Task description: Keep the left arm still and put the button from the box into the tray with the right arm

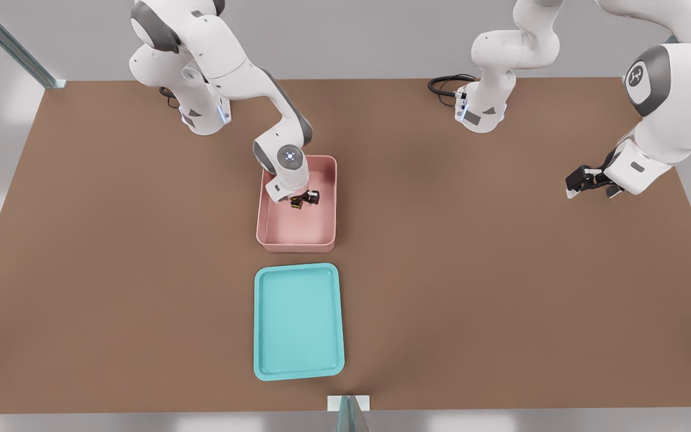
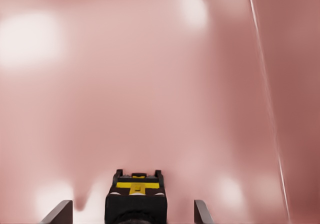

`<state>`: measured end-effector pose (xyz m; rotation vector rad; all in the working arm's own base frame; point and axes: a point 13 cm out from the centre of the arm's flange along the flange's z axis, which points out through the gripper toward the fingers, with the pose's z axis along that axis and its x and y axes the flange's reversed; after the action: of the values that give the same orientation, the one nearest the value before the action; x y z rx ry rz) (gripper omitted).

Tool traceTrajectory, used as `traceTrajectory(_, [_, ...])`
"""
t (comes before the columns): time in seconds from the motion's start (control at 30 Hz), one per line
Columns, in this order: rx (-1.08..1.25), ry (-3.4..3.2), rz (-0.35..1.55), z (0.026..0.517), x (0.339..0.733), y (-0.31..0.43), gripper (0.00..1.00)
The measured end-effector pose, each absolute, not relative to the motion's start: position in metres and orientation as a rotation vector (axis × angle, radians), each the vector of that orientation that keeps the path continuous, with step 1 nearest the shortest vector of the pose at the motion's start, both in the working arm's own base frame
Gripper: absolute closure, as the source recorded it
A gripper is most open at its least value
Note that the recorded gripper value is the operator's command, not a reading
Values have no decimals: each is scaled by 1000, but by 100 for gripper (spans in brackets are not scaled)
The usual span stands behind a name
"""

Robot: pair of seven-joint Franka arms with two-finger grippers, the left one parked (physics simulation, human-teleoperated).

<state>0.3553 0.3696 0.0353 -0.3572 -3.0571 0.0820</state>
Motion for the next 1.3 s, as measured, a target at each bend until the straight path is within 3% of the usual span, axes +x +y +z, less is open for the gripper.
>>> traceTrajectory(0.17, [-381,-3063,59,48,358,373,16])
traceTrajectory(0.5, [-410,-3051,76,44,357,369,44])
traceTrajectory(0.7, [-415,-3053,71,46,359,370,44])
traceTrajectory(0.83, [-415,-3053,69,46,359,371,54])
traceTrajectory(1.07, [-419,-3070,23,67,369,377,54])
traceTrajectory(1.2, [-432,-3138,-164,178,432,417,54])
traceTrajectory(1.3, [-515,-3166,-222,241,522,411,54])
